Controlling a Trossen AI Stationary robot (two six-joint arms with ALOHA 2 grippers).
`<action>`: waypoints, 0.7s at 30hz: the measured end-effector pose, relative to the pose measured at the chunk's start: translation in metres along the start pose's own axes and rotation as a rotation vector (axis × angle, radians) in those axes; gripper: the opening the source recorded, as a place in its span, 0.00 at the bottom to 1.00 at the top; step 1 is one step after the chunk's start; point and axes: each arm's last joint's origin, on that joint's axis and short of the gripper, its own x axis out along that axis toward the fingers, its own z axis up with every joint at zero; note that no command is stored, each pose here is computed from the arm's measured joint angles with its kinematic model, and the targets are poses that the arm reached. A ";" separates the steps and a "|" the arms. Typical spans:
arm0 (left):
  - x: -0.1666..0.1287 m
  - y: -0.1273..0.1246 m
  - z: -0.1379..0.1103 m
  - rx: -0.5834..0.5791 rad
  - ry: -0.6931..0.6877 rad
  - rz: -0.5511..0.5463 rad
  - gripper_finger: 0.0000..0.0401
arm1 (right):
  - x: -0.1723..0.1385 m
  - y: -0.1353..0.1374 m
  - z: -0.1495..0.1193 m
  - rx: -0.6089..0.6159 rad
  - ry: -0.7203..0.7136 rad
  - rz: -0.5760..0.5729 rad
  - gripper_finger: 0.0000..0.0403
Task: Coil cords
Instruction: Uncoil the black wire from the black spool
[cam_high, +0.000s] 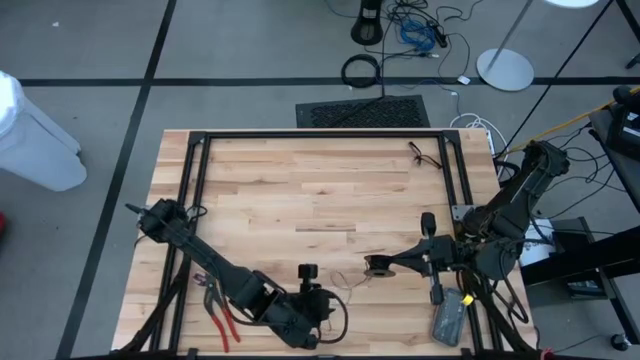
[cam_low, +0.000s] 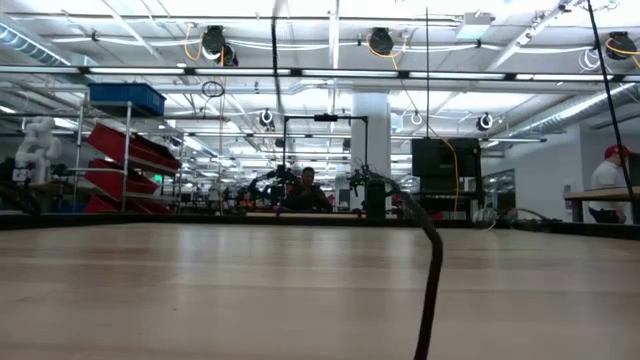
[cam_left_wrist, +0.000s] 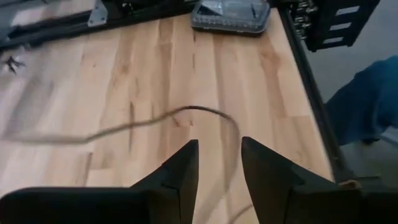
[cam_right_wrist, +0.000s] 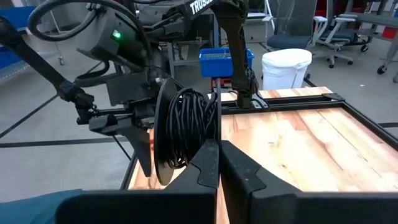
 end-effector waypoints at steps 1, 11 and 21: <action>-0.001 0.000 -0.001 -0.025 0.010 -0.007 0.32 | 0.000 0.000 0.000 0.000 0.000 0.000 0.00; 0.002 0.007 0.002 -0.044 -0.032 0.119 0.42 | 0.000 0.000 0.000 0.005 0.001 0.001 0.00; 0.008 0.007 0.020 -0.006 -0.240 0.203 0.42 | 0.000 0.000 0.000 0.007 0.001 0.001 0.00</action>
